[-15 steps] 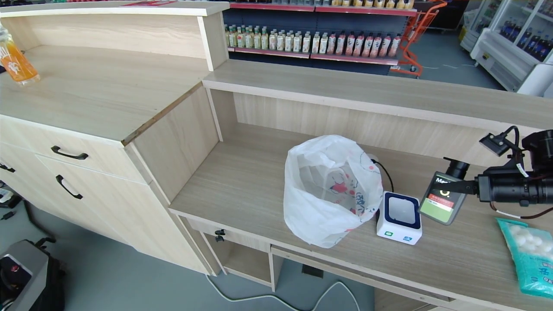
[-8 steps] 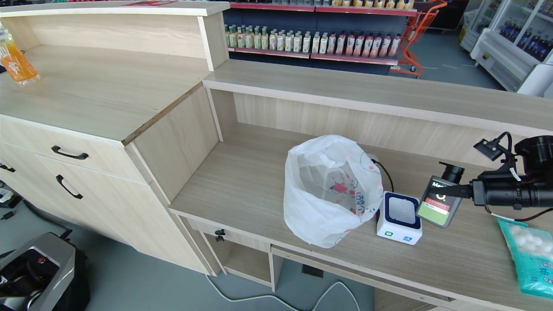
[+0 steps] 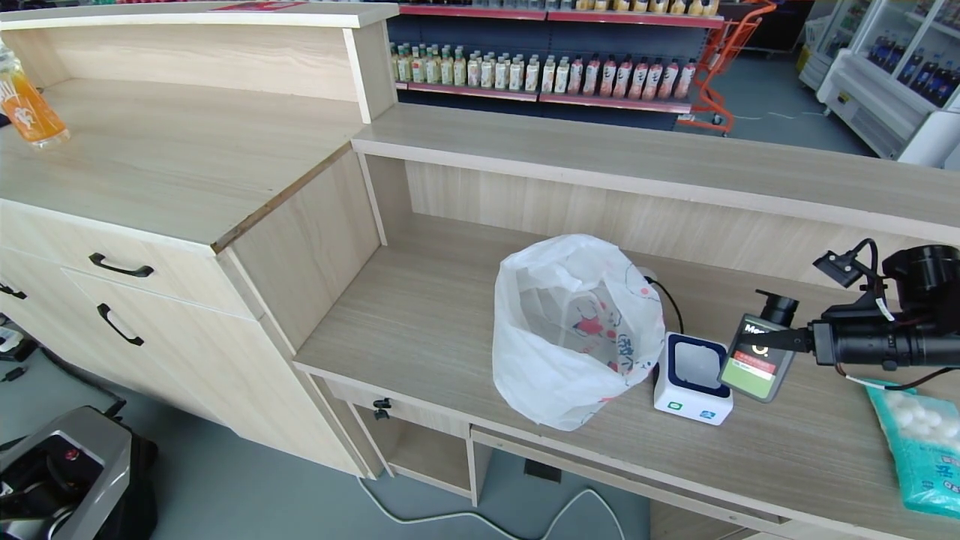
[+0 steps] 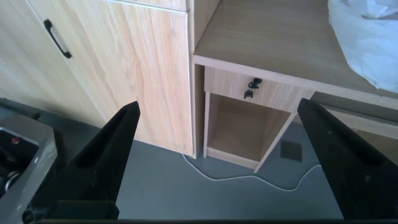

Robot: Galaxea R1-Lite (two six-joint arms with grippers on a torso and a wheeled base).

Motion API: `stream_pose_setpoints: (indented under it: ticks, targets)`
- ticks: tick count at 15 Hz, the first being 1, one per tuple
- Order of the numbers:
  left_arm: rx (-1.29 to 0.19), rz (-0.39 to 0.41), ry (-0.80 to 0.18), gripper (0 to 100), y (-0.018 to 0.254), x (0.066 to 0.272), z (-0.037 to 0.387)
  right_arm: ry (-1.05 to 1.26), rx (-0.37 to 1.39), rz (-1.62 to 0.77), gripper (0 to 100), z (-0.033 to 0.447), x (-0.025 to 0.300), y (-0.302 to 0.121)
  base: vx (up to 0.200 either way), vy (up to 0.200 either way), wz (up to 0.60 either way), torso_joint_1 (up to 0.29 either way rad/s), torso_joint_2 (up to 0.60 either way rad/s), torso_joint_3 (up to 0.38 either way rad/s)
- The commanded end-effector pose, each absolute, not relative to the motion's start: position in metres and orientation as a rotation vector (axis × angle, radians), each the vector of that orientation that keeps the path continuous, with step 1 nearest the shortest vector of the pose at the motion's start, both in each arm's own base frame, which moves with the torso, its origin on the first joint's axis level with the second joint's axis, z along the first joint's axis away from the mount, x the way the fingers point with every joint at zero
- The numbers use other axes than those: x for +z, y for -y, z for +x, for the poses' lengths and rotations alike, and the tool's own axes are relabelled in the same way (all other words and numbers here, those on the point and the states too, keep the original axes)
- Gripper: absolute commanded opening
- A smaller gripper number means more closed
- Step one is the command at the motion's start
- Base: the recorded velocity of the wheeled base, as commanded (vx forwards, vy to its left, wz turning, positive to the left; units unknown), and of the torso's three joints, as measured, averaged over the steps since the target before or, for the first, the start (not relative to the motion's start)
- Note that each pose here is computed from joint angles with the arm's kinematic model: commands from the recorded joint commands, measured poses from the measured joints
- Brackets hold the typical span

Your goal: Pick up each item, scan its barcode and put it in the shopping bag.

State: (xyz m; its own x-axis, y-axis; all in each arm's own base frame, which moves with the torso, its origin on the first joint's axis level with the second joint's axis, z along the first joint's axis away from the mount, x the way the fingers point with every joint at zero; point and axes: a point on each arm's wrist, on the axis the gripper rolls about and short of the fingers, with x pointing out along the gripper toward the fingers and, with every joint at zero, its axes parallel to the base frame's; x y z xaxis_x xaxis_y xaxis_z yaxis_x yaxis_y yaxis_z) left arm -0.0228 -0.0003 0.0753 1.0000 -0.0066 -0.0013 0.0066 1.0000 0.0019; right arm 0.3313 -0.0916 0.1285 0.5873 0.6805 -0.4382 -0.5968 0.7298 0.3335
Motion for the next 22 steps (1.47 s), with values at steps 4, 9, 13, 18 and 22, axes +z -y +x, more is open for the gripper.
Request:
stream_pose_setpoints:
  ticks: [4, 9, 13, 18, 22]
  targets:
    - [-0.006, 0.003, -0.002, 100, 0.000, 0.075, -0.023, -0.575, 0.754, 0.155, 0, 0.334, 0.128, 0.091, 0.000, 0.000, 0.00, 0.000, 0.00, 0.000]
    - [-0.006, 0.002, -0.002, 100, 0.000, 0.075, -0.023, -0.383, 0.767, -0.017, 0, 0.306, 0.208, 0.070, 0.000, 0.000, 0.00, 0.000, 0.00, 0.000]
    - [-0.006, 0.003, -0.002, 100, 0.000, 0.075, -0.023, -0.337, 0.467, -0.296, 0, 0.248, 0.255, 0.068, 0.000, 0.000, 0.00, 0.000, 0.00, 0.000]
    - [-0.006, 0.003, -0.002, 100, 0.000, 0.075, -0.023, -0.360, 0.302, -0.366, 0, 0.230, 0.264, 0.065, 0.000, 0.000, 0.00, 0.000, 0.00, 0.000]
    - [-0.006, 0.003, -0.002, 100, 0.000, 0.075, -0.023, -0.302, 0.325, -0.393, 0, 0.232, 0.260, 0.056, 0.000, 0.000, 0.15, 0.002, 0.00, 0.001]
